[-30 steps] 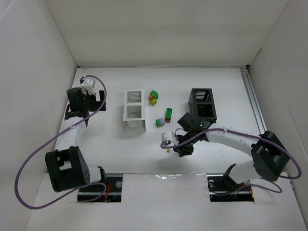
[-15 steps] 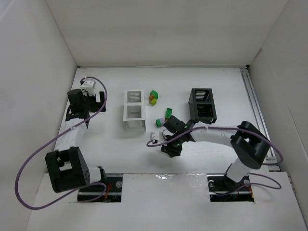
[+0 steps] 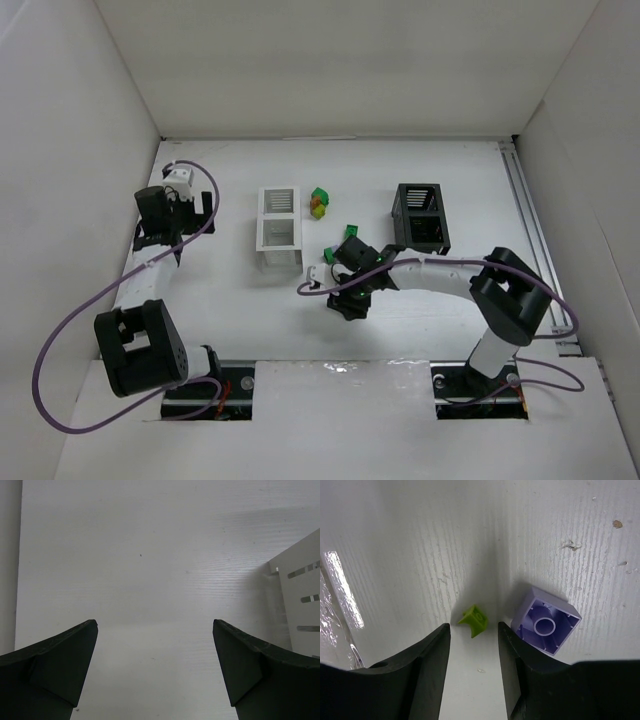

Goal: Sort the legos into containers by color

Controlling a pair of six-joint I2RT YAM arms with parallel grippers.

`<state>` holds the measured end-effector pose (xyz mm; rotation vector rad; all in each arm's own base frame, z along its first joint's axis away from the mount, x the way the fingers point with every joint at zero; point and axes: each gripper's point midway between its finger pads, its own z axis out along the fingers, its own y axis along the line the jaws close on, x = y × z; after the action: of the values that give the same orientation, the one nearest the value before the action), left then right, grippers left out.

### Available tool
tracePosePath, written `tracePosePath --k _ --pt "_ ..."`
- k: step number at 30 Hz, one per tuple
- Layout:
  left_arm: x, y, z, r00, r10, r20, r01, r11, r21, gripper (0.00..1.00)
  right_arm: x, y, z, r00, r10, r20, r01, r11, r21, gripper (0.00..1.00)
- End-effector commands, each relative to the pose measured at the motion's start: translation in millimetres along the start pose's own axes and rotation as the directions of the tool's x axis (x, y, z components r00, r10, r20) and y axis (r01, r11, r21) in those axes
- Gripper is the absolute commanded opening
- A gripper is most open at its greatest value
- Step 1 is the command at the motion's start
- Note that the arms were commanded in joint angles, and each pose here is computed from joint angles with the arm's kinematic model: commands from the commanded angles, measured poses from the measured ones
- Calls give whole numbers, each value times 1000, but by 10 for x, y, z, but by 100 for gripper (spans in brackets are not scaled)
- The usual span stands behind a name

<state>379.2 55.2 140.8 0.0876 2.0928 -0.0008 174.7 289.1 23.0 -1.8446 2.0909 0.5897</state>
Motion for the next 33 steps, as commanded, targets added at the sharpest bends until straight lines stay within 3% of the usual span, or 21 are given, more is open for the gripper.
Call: tracePosePath --k 1,12,15,23,27,29,33 --pt "-237 43 4 997 39 72 -40 999 -1 99 -119 -94 -32 1000 2 27 -2 1000 30 49" --pt "-183 116 1 996 62 58 -61 998 -27 99 -234 -67 61 999 -23 23 23 1000 15 49" --pt "-183 116 1 996 62 58 -61 998 -27 99 -190 -12 81 999 -37 7 37 999 3 45" --pt "-195 123 21 996 62 57 -60 998 -26 99 -83 78 145 998 -58 -38 58 998 -9 21" --pt "-206 127 41 997 52 55 -51 998 -25 99 -131 58 82 998 -66 -22 66 998 12 1" --pt "-220 116 62 997 52 56 -51 999 -15 99 -239 45 -55 997 -70 17 69 997 44 0" --pt "-278 72 96 996 53 67 -54 998 19 99 -902 -197 -696 985 -58 163 38 991 127 0"
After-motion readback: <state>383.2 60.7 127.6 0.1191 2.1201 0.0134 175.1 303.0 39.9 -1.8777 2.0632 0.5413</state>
